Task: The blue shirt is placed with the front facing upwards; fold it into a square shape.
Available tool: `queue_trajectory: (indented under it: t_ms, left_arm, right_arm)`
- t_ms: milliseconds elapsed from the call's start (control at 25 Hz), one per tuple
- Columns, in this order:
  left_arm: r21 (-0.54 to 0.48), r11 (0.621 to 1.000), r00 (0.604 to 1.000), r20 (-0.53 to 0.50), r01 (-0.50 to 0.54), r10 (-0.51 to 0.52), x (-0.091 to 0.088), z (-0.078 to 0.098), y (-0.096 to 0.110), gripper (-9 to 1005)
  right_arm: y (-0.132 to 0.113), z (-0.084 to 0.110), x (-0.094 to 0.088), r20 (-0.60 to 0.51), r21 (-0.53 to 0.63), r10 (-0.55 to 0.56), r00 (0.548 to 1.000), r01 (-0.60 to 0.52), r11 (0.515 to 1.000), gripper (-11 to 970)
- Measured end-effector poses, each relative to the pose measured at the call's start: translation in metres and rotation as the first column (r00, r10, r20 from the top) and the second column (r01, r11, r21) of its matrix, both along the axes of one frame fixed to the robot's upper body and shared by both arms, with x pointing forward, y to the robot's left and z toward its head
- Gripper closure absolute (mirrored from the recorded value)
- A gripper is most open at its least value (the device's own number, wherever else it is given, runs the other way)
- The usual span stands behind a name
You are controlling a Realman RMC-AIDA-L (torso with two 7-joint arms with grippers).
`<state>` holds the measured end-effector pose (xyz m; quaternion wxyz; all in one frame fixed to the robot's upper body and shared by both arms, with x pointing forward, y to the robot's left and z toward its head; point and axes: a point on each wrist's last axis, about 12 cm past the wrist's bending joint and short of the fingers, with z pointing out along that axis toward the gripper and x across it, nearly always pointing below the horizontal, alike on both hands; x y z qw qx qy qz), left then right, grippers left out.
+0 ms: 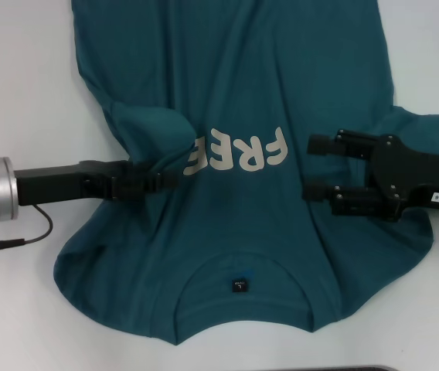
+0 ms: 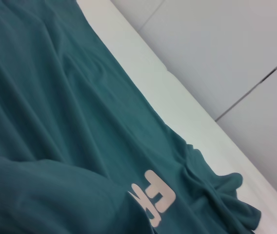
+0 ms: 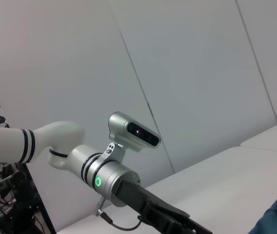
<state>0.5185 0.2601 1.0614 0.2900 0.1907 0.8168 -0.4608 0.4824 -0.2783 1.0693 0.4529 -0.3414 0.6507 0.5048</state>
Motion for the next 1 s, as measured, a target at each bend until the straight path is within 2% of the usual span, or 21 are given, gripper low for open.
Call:
queue_trajectory:
  t_ms: [360, 600, 840, 1000]
  left_arm:
    - [-0.023, 0.998, 0.997, -0.039, 0.059, -0.060, -0.003, -0.006, -0.016, 264]
    - [-0.025, 0.998, 0.998, -0.032, 0.061, -0.062, -0.001, -0.005, -0.017, 264]
    - [-0.007, 0.999, 0.999, 0.036, -0.036, 0.036, 0.010, 0.000, -0.005, 264]
    - [-0.048, 0.993, 0.989, 0.094, -0.110, 0.114, 0.014, 0.005, 0.005, 265]
  right_arm:
    - [0.000, 0.000, 0.000, 0.000, -0.001, -0.003, 1.000, 0.003, 1.000, 133]
    - [0.000, -0.001, 0.000, 0.000, -0.003, -0.004, 1.000, 0.004, 1.000, 133]
    - [-0.004, 0.002, 0.003, 0.011, 0.007, -0.037, 0.999, 0.037, 0.999, 134]
    - [-0.013, 0.007, 0.007, 0.005, 0.011, -0.082, 0.997, 0.082, 0.997, 134]
